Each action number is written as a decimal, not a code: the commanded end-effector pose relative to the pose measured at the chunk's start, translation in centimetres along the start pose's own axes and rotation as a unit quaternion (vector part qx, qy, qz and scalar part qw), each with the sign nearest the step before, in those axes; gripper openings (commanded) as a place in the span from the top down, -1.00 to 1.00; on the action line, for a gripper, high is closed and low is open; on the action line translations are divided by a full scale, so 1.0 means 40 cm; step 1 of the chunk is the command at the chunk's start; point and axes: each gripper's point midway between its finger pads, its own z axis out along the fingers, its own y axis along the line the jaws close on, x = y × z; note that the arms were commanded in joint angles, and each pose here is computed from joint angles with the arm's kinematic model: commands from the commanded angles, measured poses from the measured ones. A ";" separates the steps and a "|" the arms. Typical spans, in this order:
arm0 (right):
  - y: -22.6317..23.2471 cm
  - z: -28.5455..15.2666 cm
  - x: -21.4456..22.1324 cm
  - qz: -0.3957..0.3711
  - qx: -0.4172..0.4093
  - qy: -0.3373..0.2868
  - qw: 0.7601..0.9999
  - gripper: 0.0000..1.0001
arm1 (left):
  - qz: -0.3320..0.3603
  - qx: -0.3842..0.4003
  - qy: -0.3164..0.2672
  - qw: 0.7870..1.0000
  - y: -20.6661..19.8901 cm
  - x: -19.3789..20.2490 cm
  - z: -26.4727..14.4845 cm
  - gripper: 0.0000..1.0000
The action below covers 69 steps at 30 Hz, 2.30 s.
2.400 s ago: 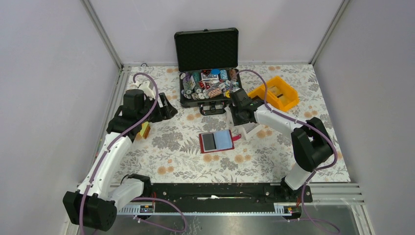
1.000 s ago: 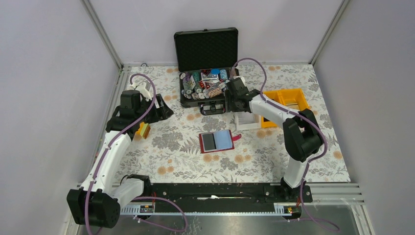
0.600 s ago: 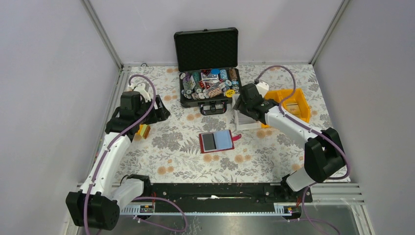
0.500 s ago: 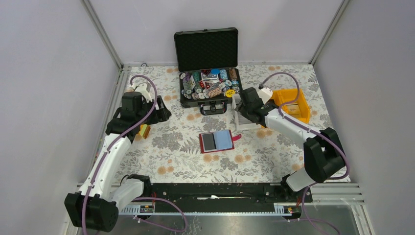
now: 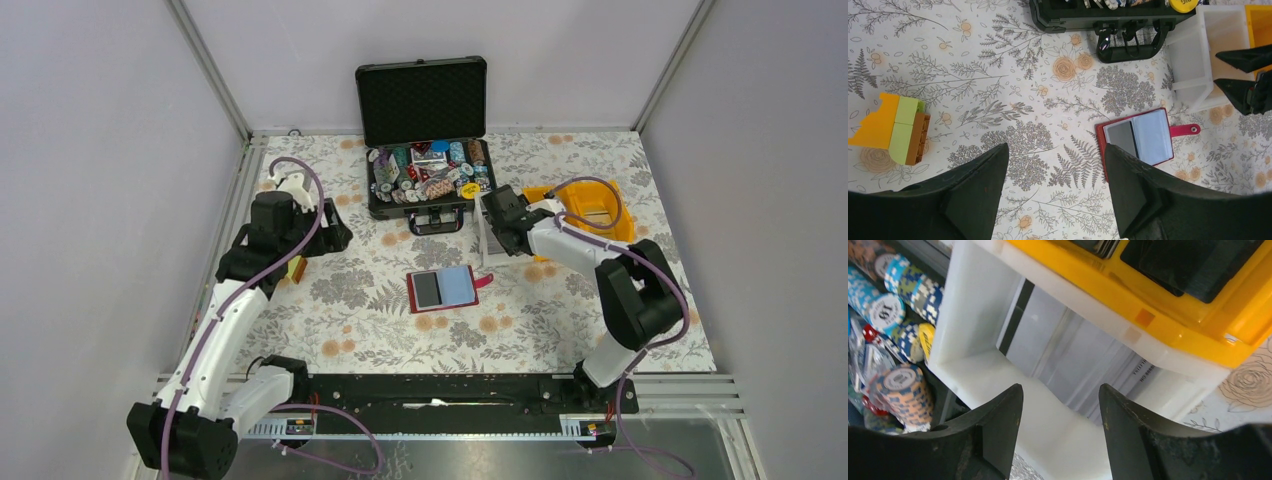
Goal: Put the credit cards into the card holder
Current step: Pick up the credit card from the storage box.
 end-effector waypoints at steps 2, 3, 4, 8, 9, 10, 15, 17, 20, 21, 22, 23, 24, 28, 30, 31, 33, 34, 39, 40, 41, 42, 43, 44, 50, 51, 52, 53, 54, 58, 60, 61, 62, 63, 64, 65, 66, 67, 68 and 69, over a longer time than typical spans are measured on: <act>0.056 0.024 -0.066 0.060 0.008 -0.059 0.996 -0.27 | 0.013 0.001 -0.018 1.000 -0.005 -0.016 -0.003 -0.46; 0.058 0.031 -0.067 0.057 0.015 -0.063 0.996 -0.27 | 0.013 0.002 -0.018 1.000 -0.006 -0.015 -0.002 -0.46; 0.063 0.037 -0.069 0.054 0.022 -0.066 0.996 -0.28 | 0.014 0.003 -0.018 1.000 -0.008 -0.015 -0.002 -0.46; 0.071 0.068 -0.057 0.046 0.045 -0.065 0.996 -0.27 | 0.016 0.004 -0.014 1.000 -0.011 -0.010 0.000 -0.46; 0.073 0.075 -0.053 0.045 0.048 -0.063 0.996 -0.27 | 0.017 0.005 -0.014 1.000 -0.012 -0.010 0.000 -0.46; 0.072 0.081 -0.047 0.044 0.051 -0.060 0.996 -0.26 | 0.017 0.004 -0.014 1.000 -0.012 -0.011 -0.001 -0.46; 0.063 0.094 -0.040 0.039 0.066 -0.058 0.995 -0.26 | 0.020 0.005 -0.012 1.000 -0.015 -0.006 0.000 -0.46; 0.053 0.106 -0.041 0.037 0.077 -0.057 0.995 -0.28 | 0.021 0.007 -0.010 1.000 -0.017 -0.004 0.001 -0.46; 0.045 0.122 -0.044 0.035 0.086 -0.051 0.994 -0.29 | 0.023 0.007 -0.010 1.000 -0.019 -0.004 0.002 -0.46; 0.044 0.128 -0.046 0.033 0.088 -0.049 0.994 -0.29 | 0.023 0.006 -0.009 1.000 -0.019 -0.003 0.002 -0.46; 0.044 0.133 -0.048 0.031 0.090 -0.048 0.994 -0.28 | 0.023 0.006 -0.009 1.000 -0.019 -0.003 0.002 -0.46; 0.043 0.136 -0.049 0.029 0.092 -0.045 0.994 -0.28 | 0.023 0.006 -0.009 1.000 -0.018 -0.003 0.002 -0.46; 0.042 0.140 -0.050 0.028 0.095 -0.043 0.994 -0.28 | 0.024 0.006 -0.009 1.000 -0.018 -0.003 0.002 -0.46; 0.046 0.152 -0.046 0.017 0.100 -0.032 0.994 -0.22 | 0.024 0.006 -0.007 1.000 -0.019 -0.002 0.003 -0.46; 0.054 0.159 -0.040 0.016 0.099 -0.028 0.995 -0.17 | 0.024 0.007 -0.008 1.000 -0.020 -0.003 0.002 -0.46; 0.059 0.162 -0.037 0.013 0.098 -0.025 0.995 -0.15 | 0.024 0.007 -0.008 1.000 -0.020 -0.002 0.002 -0.46; 0.062 0.172 -0.028 0.009 0.099 -0.019 0.995 -0.10 | 0.024 0.006 -0.008 1.000 -0.019 -0.001 0.001 -0.46; 0.063 0.175 -0.024 0.009 0.100 -0.016 0.995 -0.08 | 0.024 0.005 -0.009 1.000 -0.018 -0.002 0.000 -0.46; 0.061 0.177 -0.016 0.011 0.101 -0.011 0.995 0.04 | 0.025 0.005 -0.011 1.000 -0.019 -0.004 -0.003 -0.46; 0.061 0.175 -0.018 0.015 0.101 -0.012 0.995 0.06 | 0.025 0.004 -0.011 1.000 -0.018 -0.005 -0.003 -0.46; 0.060 0.173 -0.020 0.016 0.100 -0.013 0.995 0.08 | 0.025 0.005 -0.012 1.000 -0.019 -0.005 -0.003 -0.46; 0.064 0.170 -0.022 0.019 0.096 -0.014 0.995 0.10 | 0.025 0.006 -0.011 1.000 -0.020 -0.004 -0.003 -0.46; 0.068 0.167 -0.025 0.022 0.092 -0.015 0.995 0.13 | 0.026 0.006 -0.011 1.000 -0.020 -0.004 -0.004 -0.46; 0.070 0.163 -0.029 0.024 0.089 -0.016 0.996 0.14 | 0.026 0.006 -0.011 1.000 -0.020 -0.004 -0.003 -0.46; 0.092 0.140 -0.053 0.034 0.072 -0.026 0.997 0.17 | 0.027 0.006 -0.013 1.000 -0.022 -0.005 -0.006 -0.46; 0.095 0.137 -0.056 0.034 0.070 -0.027 0.997 0.18 | 0.027 0.007 -0.013 1.000 -0.023 -0.005 -0.006 -0.46; 0.096 0.134 -0.058 0.034 0.069 -0.027 0.997 0.19 | 0.027 0.007 -0.013 1.000 -0.023 -0.005 -0.006 -0.46; 0.100 0.132 -0.060 0.035 0.067 -0.027 0.997 0.19 | 0.027 0.007 -0.013 1.000 -0.023 -0.004 -0.006 -0.46; 0.101 0.129 -0.061 0.035 0.066 -0.027 0.997 0.19 | 0.027 0.007 -0.014 1.000 -0.023 -0.005 -0.007 -0.46; 0.102 0.125 -0.063 0.035 0.064 -0.027 0.997 0.21 | 0.028 0.008 -0.014 0.999 -0.025 -0.005 -0.008 -0.46; 0.101 0.122 -0.067 0.038 0.063 -0.028 0.997 0.21 | 0.028 0.008 -0.014 0.999 -0.024 -0.004 -0.007 -0.46; 0.101 0.120 -0.068 0.037 0.062 -0.029 0.997 0.21 | 0.028 0.008 -0.014 0.999 -0.025 -0.005 -0.007 -0.46; 0.099 0.120 -0.069 0.036 0.064 -0.030 0.997 0.21 | 0.029 0.009 -0.013 0.999 -0.025 -0.004 -0.007 -0.46; 0.100 0.120 -0.069 0.036 0.063 -0.030 0.997 0.21 | 0.029 0.009 -0.013 0.999 -0.026 -0.004 -0.008 -0.46; 0.101 0.118 -0.070 0.035 0.062 -0.029 0.997 0.22 | 0.029 0.009 -0.014 0.999 -0.026 -0.005 -0.008 -0.46; 0.101 0.117 -0.069 0.036 0.062 -0.028 0.997 0.22 | 0.029 0.009 -0.013 0.999 -0.025 -0.004 -0.007 -0.46; 0.100 0.116 -0.069 0.036 0.062 -0.028 0.997 0.22 | 0.029 0.009 -0.013 0.999 -0.026 -0.003 -0.007 -0.46; 0.101 0.114 -0.071 0.036 0.061 -0.028 0.997 0.22 | 0.029 0.009 -0.013 0.999 -0.026 -0.003 -0.007 -0.46; 0.101 0.112 -0.072 0.036 0.060 -0.028 0.997 0.22 | 0.029 0.009 -0.013 0.999 -0.026 -0.003 -0.007 -0.46; 0.101 0.111 -0.072 0.036 0.060 -0.028 0.997 0.22 | 0.029 0.009 -0.013 0.999 -0.026 -0.004 -0.007 -0.46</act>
